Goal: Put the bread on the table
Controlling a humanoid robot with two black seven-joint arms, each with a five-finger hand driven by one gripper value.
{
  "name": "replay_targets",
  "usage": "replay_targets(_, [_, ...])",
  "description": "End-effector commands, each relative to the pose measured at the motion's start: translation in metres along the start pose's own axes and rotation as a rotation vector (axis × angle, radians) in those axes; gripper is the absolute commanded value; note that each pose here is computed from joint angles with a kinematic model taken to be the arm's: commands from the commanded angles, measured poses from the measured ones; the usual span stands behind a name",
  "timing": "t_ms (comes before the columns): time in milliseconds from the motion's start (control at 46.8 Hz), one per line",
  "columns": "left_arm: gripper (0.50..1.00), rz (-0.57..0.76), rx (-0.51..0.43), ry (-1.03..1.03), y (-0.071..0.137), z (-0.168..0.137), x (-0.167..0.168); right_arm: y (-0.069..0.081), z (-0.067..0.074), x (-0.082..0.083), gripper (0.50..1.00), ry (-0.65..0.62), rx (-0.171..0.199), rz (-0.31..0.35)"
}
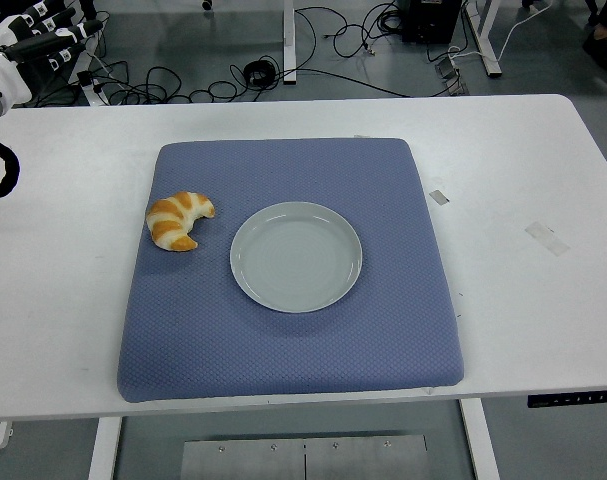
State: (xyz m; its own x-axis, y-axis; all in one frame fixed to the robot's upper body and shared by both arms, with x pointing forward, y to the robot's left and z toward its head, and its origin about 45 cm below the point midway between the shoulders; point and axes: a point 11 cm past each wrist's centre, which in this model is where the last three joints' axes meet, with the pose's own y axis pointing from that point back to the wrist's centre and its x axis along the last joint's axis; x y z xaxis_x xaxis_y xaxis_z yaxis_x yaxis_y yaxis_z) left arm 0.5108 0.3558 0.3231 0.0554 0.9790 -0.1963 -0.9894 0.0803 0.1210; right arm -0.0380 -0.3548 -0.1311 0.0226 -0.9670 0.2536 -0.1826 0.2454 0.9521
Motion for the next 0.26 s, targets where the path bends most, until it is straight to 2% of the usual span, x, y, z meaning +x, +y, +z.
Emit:
replay_targets(0, [0.969, 0.002, 0.001, 0.000, 0.0001, -0.0006, 0.0004, 0.0000, 0.0004, 0.0006, 1.000, 0.001, -0.001, 0.002])
replay_targets(235, [0.969, 0.002, 0.004, 0.000, 0.0004, -0.0021, 0.0009, 0.0003, -0.0002, -0.0029, 1.000, -0.005, 0.000, -0.008])
